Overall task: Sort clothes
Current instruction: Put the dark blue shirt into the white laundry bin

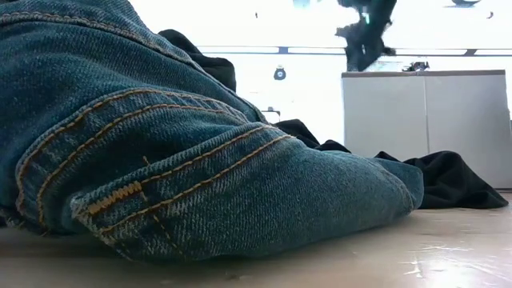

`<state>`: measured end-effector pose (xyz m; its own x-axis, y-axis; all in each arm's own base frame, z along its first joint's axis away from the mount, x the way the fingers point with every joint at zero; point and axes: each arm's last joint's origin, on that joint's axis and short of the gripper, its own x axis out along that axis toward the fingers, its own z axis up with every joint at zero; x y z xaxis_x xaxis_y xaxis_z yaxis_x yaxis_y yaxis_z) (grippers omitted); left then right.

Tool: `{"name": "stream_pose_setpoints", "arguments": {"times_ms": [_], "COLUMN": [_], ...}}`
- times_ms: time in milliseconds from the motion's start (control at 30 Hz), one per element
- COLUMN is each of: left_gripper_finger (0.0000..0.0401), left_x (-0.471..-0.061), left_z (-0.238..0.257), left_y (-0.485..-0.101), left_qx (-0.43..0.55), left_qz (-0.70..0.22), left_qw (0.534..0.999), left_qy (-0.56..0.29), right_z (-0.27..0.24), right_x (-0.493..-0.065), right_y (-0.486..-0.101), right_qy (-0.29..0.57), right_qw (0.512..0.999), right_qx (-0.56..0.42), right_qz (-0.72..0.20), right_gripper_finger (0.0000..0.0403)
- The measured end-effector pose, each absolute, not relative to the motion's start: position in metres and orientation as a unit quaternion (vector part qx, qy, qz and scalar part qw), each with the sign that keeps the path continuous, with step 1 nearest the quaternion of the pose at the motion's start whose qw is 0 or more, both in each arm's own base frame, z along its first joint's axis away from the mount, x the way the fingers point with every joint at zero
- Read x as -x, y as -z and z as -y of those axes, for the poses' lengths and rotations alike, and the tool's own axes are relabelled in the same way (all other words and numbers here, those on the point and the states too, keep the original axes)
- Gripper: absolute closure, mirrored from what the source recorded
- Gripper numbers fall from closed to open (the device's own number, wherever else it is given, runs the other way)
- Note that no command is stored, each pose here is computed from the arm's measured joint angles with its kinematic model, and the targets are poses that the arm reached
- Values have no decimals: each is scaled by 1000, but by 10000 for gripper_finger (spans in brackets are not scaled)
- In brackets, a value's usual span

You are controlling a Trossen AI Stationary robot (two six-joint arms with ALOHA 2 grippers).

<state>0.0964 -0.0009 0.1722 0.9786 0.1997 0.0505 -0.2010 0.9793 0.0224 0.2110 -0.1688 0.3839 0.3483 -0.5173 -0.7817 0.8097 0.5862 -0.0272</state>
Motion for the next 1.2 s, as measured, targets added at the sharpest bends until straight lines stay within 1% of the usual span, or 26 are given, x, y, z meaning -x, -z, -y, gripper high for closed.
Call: {"name": "stream_pose_setpoints", "arguments": {"times_ms": [100, 200, 300, 400, 467, 600, 733, 833, 900, 967, 1000, 1133, 1167, 1200], "left_gripper_finger": [270, 270, 270, 270, 270, 270, 270, 270, 270, 270, 270, 270, 270, 270], "left_x": [-96, -96, -96, -96, -96, -96, -96, -96, -96, -96, -96, -96, -96, -96], "left_z": [1, 1, 1, 1, 1, 1, 1, 1, 1, 1, 1, 1, 1, 1], "left_y": [-172, -172, -172, -172, -172, -172, -172, -172, -172, -172, -172, -172, -172, -172], "left_qx": [-14, -14, -14, -14, -14, -14, -14, -14, -14, -14, -14, -14, -14, -14], "left_qz": [24, 24, 24, 24, 24, 24, 24, 24, 24, 24, 24, 24, 24, 24], "left_qw": [995, 995, 995, 995, 995, 995, 995, 995, 995, 995, 995, 995, 995, 995], "left_qy": [-101, -101, -101, -101, -101, -101, -101, -101, -101, -101, -101, -101, -101, -101], "right_z": [127, 77, 30, -3, -14, -14, -5, -1, 0, 0, 1, 1, 2, 2], "right_x": [-231, -253, -275, -294, -305, -324, -344, -359, -367, -375, -379, -392, -395, -398], "right_y": [-398, -390, -362, -322, -291, -241, -204, -181, -166, -153, -148, -141, -144, -149], "right_qy": [338, 232, 148, 103, 95, 120, 134, 110, 99, 99, 99, 99, 96, 99], "right_qw": [867, 917, 943, 951, 943, 911, 882, 866, 856, 850, 848, 844, 845, 844], "right_qx": [-132, -79, -55, -64, -78, -94, -93, -107, -109, -104, -101, -95, -90, -87], "right_qz": [-342, -313, -294, -285, -308, -384, -441, -476, -495, -507, -511, -518, -518, -519], "right_gripper_finger": [265, 265, 265, 265, 265, 264, 251, 246, 249, 266, 281, 377, 387, 388]}}
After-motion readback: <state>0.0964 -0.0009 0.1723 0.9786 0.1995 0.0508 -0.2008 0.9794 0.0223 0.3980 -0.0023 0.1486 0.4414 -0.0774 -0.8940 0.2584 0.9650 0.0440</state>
